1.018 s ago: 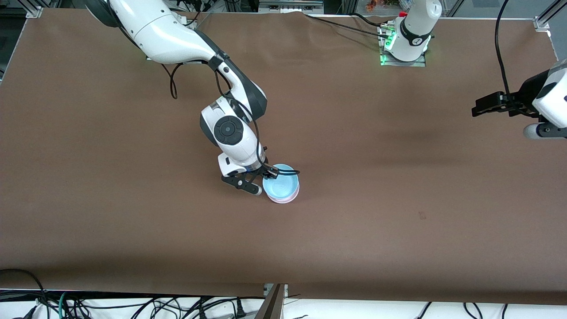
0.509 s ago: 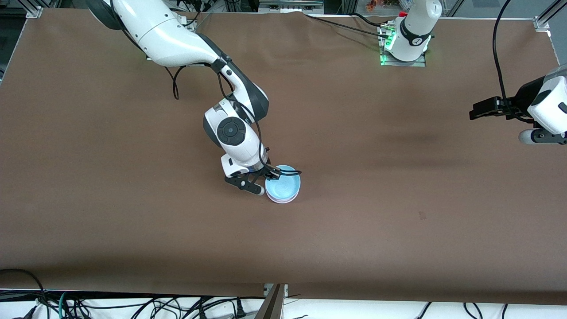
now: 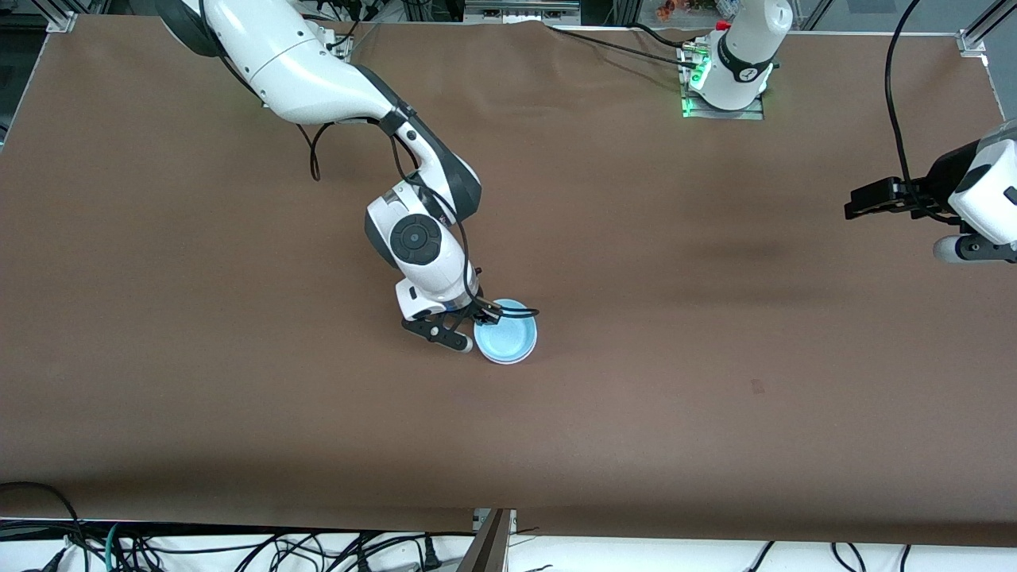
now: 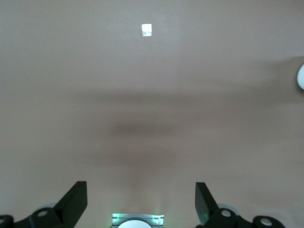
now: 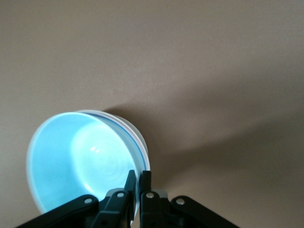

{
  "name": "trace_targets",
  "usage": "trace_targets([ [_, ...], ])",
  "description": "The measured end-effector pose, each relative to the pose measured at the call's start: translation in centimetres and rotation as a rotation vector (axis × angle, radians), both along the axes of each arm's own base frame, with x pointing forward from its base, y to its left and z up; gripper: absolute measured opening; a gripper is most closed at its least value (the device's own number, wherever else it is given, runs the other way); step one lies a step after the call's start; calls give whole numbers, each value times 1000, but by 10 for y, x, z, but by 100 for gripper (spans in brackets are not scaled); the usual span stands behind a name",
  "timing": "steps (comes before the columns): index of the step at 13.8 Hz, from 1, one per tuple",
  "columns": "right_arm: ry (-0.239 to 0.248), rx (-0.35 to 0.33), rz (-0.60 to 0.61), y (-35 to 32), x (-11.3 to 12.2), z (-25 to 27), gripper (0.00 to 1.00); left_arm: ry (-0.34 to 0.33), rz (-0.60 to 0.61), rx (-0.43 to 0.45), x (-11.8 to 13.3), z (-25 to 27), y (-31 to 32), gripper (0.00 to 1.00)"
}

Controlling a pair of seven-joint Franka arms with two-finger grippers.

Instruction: Stack pink and blue bowls on white bowl

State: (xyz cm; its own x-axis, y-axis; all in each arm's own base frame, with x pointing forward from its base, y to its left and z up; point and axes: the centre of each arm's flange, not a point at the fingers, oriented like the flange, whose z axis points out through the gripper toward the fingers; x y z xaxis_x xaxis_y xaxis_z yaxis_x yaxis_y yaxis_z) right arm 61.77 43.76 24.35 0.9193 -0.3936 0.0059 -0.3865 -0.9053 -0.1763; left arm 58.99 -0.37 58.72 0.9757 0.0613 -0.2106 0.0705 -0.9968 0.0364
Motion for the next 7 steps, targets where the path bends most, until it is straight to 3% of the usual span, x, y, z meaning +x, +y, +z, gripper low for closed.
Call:
trace_targets([
  [1,-4,2,-3,-1,2,1,13,-1,3,2,0,0,2,100],
  [7,-36,9,-12,-4,14,36,75,-2,4,1,1,1,3,100],
])
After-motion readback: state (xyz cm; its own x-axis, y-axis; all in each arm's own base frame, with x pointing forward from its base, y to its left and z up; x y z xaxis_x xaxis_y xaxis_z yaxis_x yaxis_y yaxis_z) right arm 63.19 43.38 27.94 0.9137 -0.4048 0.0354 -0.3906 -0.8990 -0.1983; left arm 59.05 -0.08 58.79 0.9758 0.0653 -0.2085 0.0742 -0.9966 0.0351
